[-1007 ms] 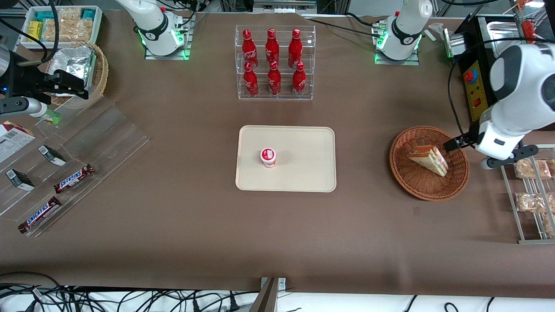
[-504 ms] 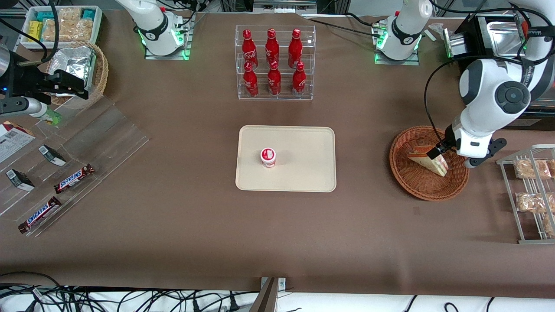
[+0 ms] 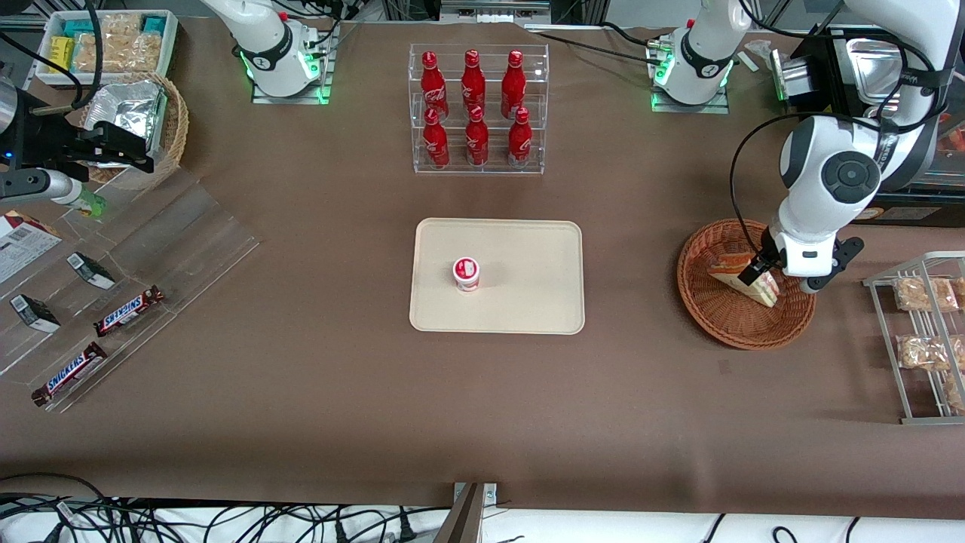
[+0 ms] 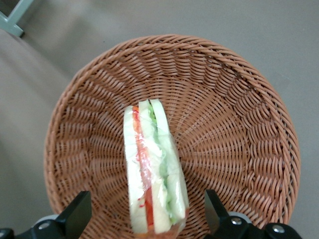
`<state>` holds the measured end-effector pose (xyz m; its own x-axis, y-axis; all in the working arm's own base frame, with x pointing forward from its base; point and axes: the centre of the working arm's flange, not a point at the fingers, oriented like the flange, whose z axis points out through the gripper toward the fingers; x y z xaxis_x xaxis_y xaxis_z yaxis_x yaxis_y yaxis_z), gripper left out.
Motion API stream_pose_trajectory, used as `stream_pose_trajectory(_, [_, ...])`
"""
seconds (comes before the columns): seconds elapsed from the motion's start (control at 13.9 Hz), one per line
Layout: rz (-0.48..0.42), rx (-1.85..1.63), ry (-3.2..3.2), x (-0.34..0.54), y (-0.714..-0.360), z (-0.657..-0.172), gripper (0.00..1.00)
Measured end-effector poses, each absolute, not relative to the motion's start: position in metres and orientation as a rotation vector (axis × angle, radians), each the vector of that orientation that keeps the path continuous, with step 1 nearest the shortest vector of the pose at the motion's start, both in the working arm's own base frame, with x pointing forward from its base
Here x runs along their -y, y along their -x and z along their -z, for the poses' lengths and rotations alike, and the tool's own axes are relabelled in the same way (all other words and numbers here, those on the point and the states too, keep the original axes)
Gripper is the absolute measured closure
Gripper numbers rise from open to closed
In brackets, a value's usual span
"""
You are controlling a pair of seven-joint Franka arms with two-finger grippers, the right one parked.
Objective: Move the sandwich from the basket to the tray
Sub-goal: 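Close the left gripper on the sandwich wedge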
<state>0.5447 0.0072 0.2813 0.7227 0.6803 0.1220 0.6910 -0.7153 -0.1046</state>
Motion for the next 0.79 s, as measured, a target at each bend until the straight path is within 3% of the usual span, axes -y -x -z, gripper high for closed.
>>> stream_pose_trajectory(0.72, [0.083,1.172,2.777,-0.009,-0.543,-0.240,0.00])
stream_pose_trajectory(0.79, [0.080,1.172,2.777,-0.009,-0.543,-0.239,0.09])
